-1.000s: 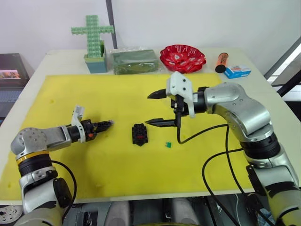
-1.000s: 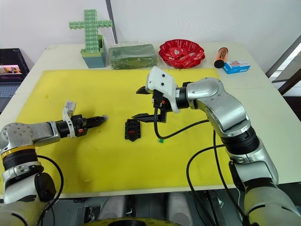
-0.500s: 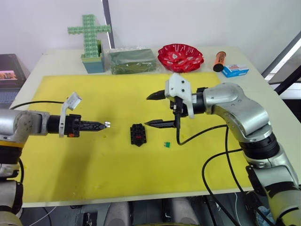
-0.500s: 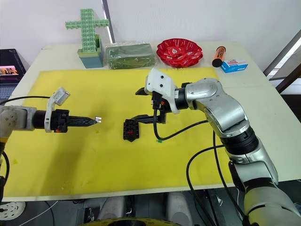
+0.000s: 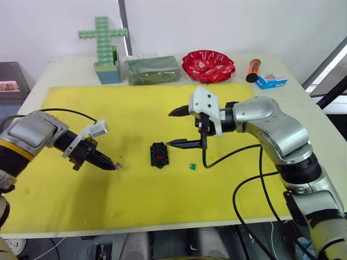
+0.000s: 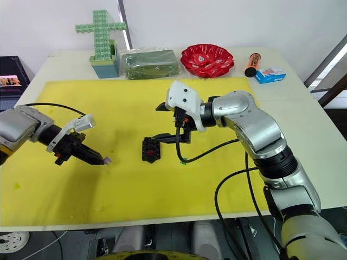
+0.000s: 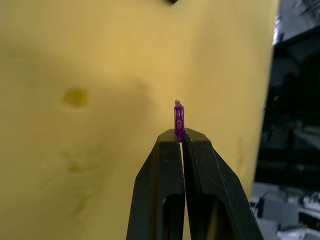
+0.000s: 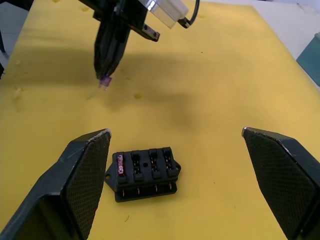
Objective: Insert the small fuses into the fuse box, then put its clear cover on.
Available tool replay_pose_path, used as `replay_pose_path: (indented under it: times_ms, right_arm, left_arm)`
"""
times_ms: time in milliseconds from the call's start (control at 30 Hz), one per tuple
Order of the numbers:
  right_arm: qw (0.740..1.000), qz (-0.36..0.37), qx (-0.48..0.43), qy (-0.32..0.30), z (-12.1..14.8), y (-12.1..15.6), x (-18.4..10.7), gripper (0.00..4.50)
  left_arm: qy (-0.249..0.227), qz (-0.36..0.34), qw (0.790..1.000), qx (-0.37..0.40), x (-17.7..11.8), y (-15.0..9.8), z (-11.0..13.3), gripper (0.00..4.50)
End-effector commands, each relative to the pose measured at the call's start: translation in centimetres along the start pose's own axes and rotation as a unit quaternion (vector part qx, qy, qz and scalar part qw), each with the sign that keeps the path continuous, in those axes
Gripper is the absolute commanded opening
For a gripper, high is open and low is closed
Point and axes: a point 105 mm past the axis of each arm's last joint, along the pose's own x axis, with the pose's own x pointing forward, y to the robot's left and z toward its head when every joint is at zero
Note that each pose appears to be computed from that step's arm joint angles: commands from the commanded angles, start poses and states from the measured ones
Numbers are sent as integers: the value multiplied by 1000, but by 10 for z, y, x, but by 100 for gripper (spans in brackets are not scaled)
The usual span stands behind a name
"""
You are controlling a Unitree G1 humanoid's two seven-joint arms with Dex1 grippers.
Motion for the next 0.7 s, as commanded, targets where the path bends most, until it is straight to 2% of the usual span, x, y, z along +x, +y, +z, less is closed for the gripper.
replay_pose_path:
  times_ms: [33,100,300,500,600,700]
  right_arm:
    - [1000,0,-25,-12,13,4,-2,450]
    - [1000,0,-26,-12,13,4,-2,450]
    - [1000,-1,-26,-9,12,6,-2,450]
    - [1000,1,-27,-7,11,7,-1,450]
    - [1000,3,-29,-6,11,8,0,450]
    - [1000,5,-30,-6,11,9,1,450]
  left_arm:
    - [43,21,998,43,-5,9,2,5]
    - [62,28,996,54,-6,14,0,5]
    - [82,20,993,77,-4,17,2,5]
    - [88,30,991,91,-5,25,7,5]
    - [82,46,991,97,-10,30,11,78]
    - [53,57,992,97,-16,32,21,179]
